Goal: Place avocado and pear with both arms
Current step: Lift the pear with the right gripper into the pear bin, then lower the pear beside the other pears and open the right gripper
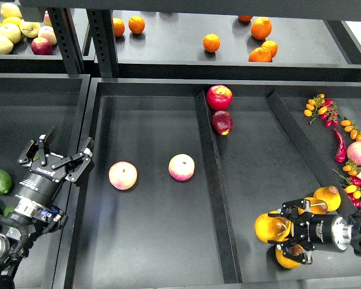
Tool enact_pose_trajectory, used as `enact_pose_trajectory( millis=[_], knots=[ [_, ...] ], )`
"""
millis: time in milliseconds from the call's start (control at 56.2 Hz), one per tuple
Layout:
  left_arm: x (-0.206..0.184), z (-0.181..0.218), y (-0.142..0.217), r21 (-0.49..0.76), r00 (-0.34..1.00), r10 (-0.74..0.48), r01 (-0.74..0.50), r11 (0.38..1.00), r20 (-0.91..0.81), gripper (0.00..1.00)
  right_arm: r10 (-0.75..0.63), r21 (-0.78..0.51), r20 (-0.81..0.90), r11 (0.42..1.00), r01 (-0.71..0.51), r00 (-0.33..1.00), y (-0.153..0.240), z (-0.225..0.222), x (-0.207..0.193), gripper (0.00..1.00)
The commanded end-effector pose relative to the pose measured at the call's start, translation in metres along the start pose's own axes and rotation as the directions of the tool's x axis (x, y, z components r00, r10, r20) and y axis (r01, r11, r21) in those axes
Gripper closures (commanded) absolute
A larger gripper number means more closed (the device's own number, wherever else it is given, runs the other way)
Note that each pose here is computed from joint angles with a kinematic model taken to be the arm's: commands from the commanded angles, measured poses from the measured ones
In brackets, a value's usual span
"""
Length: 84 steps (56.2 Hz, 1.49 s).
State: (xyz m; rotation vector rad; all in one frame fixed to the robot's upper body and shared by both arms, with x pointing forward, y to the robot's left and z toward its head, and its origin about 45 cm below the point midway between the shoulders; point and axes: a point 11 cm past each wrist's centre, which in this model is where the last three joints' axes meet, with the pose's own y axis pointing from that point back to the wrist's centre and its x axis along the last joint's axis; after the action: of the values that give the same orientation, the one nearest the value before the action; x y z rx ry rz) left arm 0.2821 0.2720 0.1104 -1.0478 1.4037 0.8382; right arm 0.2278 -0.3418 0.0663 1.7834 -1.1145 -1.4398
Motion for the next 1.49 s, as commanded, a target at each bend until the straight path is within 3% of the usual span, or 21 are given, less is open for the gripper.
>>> enact_pose_trajectory(
  millis=[0, 480, 676, 889, 978, 1227, 1476],
  knots=[
    [0.001, 0.000, 0.001, -0.003, 1.000, 0.002, -0.002, 1.000, -0.001, 0.01, 0.008, -0.034, 0.000, 0.999, -0.008, 1.000, -0.015, 0.017, 0.002, 0.64],
    [0.001, 0.001, 0.002, -0.005, 1.000, 0.003, -0.003, 1.000, -0.001, 0.01, 0.030, -0.048, -0.002, 0.998, -0.030, 1.000, -0.039, 0.022, 0.006, 0.58],
    [0.000, 0.001, 0.002, -0.004, 1.000, 0.002, -0.002, 1.000, -0.001, 0.01, 0.046, -0.049, -0.014, 0.998, -0.046, 0.999, -0.039, 0.022, 0.009, 0.48],
    [0.000, 0.001, 0.002, -0.004, 1.000, 0.002, -0.002, 1.000, -0.001, 0.01, 0.054, -0.044, -0.014, 0.998, -0.055, 0.998, -0.038, 0.019, 0.010, 0.21],
    [0.001, 0.000, 0.002, -0.003, 1.000, 0.002, -0.002, 1.000, -0.001, 0.01, 0.056, -0.040, -0.015, 0.998, -0.057, 0.998, -0.038, 0.017, 0.011, 0.15],
    [0.001, 0.000, 0.002, -0.003, 1.000, 0.003, -0.003, 1.000, -0.001, 0.01, 0.050, 0.005, 0.005, 0.999, -0.050, 0.999, -0.034, 0.004, 0.010, 0.06],
    [0.001, -0.001, 0.001, 0.002, 1.000, 0.004, -0.004, 1.000, -0.001, 0.01, 0.015, 0.083, 0.043, 0.996, -0.018, 0.999, -0.027, -0.018, 0.002, 0.05]
  ],
)
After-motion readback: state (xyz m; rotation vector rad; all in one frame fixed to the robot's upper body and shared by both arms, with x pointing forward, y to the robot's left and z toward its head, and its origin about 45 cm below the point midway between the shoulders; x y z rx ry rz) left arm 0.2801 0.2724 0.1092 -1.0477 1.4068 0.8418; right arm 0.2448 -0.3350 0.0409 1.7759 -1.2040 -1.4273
